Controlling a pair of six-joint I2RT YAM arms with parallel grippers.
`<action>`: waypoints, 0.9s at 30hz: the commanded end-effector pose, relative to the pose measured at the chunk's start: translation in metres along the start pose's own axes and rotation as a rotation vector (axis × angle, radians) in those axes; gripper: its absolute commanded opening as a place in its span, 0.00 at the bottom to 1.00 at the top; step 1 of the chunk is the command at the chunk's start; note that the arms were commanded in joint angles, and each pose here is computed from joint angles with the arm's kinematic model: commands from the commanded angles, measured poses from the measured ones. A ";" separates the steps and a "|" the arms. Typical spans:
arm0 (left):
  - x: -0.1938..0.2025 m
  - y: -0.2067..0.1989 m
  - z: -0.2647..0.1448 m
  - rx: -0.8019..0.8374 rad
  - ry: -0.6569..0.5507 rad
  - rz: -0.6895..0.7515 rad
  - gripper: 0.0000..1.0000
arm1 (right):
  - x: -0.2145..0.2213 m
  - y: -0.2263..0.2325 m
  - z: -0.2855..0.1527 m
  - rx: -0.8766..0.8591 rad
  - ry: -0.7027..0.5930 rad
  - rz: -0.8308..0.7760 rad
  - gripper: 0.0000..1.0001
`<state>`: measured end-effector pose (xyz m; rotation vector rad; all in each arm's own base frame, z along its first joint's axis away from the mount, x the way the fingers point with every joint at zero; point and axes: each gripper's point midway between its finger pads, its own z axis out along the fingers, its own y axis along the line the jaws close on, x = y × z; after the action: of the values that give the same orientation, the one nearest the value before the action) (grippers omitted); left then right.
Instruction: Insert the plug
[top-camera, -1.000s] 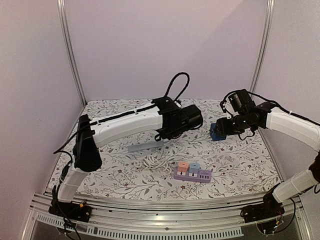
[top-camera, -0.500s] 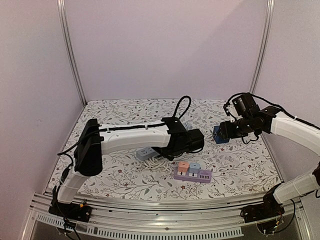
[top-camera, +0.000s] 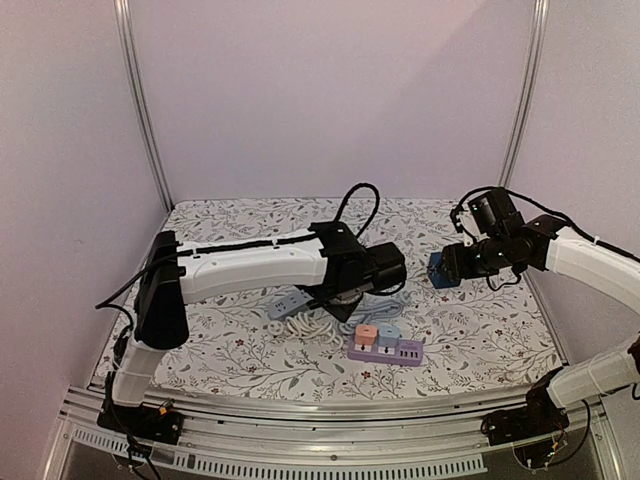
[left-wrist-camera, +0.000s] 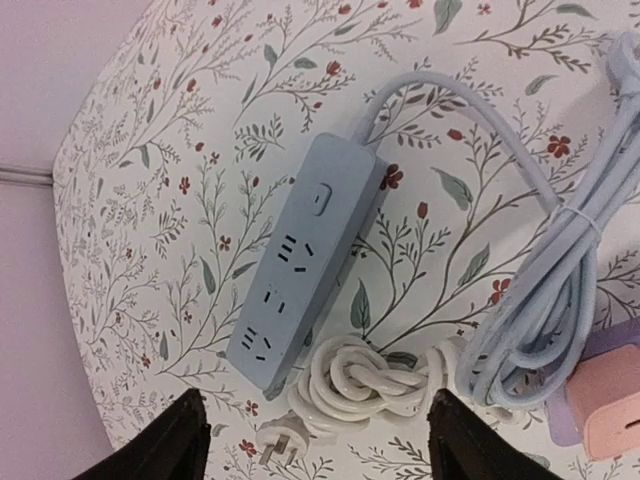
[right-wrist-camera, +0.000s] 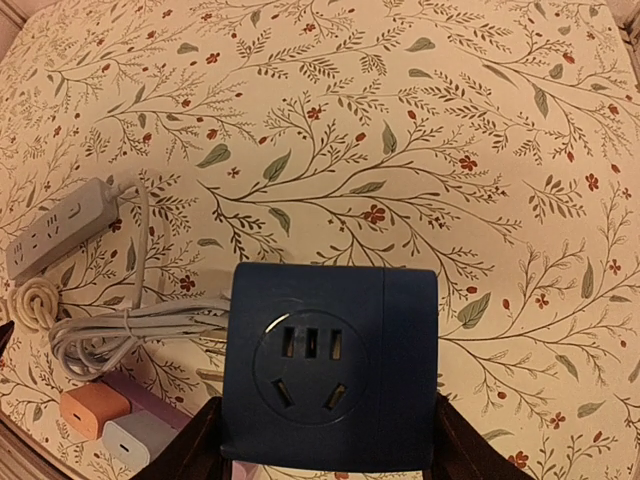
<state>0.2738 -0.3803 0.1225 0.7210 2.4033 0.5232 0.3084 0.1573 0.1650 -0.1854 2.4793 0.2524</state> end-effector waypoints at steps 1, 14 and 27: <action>-0.013 -0.003 -0.028 0.134 -0.047 -0.019 0.82 | -0.006 0.005 -0.008 -0.025 -0.042 0.012 0.11; 0.014 0.050 -0.038 0.316 -0.015 -0.166 0.90 | -0.018 0.021 -0.011 -0.109 -0.073 0.026 0.10; -0.032 0.034 -0.095 0.733 -0.334 -0.157 0.89 | -0.054 0.079 -0.038 -0.411 -0.156 0.000 0.10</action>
<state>0.2508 -0.3611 0.2015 0.7081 2.4495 -0.3531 0.3090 0.1983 0.1906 -0.2525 2.4014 0.5502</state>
